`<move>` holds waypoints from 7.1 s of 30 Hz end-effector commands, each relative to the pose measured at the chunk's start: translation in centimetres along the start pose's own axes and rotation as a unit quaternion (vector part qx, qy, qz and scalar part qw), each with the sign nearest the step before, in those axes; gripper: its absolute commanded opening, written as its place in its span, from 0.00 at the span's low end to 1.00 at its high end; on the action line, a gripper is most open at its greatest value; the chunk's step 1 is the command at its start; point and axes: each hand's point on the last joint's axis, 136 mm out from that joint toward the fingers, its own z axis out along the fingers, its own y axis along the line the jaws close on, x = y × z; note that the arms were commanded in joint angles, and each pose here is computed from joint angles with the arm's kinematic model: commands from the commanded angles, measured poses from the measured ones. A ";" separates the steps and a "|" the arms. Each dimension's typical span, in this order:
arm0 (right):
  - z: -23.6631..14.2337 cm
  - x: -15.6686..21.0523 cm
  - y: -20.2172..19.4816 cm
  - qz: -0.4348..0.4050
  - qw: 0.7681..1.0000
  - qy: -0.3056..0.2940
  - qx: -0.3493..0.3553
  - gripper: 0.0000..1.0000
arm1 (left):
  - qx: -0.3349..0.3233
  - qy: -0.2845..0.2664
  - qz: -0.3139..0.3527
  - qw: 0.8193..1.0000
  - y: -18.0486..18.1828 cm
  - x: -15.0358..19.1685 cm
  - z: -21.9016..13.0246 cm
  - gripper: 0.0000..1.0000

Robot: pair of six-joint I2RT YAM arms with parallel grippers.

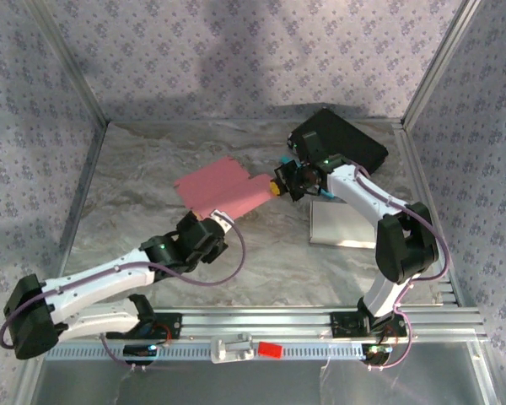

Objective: Fold the paper box

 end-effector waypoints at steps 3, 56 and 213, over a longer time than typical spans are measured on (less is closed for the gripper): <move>-1.9 0.5 0.4 0.014 1.000 0.006 -0.001 0.00 | -0.048 -0.017 0.004 0.999 1.9 -2.5 0.3 0.82; -7.2 12.4 7.1 -0.187 0.975 -0.116 -0.005 0.27 | 0.198 -0.038 -0.117 0.972 2.8 -11.8 -5.7 0.00; 10.5 10.8 3.9 -0.206 0.952 0.065 -0.218 0.00 | 0.216 -0.002 -0.473 0.854 2.6 6.0 2.5 0.30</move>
